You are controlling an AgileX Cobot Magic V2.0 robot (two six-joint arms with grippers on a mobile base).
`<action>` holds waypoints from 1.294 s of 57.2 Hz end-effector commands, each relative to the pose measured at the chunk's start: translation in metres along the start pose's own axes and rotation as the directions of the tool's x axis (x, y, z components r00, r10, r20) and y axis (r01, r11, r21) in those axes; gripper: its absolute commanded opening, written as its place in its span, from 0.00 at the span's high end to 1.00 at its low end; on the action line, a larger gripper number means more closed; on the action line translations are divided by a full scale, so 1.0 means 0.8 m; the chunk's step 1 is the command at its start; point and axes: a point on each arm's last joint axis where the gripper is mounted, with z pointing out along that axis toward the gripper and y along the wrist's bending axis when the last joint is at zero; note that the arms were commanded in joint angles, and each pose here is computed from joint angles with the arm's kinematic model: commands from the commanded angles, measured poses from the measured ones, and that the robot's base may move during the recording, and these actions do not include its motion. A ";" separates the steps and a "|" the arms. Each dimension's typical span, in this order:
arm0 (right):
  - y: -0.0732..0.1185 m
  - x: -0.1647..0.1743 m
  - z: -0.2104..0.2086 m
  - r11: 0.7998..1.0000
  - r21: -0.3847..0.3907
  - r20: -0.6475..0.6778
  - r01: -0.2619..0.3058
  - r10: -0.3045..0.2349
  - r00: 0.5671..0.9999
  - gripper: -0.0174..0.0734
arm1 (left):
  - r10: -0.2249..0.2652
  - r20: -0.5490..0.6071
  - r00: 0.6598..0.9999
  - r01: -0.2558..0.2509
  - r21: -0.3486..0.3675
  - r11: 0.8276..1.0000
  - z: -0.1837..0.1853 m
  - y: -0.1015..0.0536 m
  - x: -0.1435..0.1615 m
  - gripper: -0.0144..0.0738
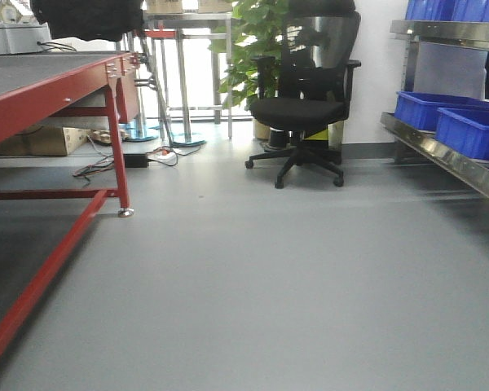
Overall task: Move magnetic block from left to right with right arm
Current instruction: 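Drive the base past the red-framed table toward the office chair, then turn the base toward the grey table near the cardboard boxes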
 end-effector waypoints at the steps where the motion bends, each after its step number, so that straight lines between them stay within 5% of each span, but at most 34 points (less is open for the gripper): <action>1: 0.000 -0.022 -0.001 1.000 0.007 0.111 0.020 -0.020 0.994 0.53 | -0.004 0.080 0.997 0.004 0.003 1.000 -0.001 0.000 -0.006 0.98; 74: 0.000 -0.022 -0.001 1.000 0.007 0.111 0.019 -0.019 0.994 0.53 | -0.004 0.080 0.997 0.004 0.003 1.000 -0.001 0.000 -0.006 0.98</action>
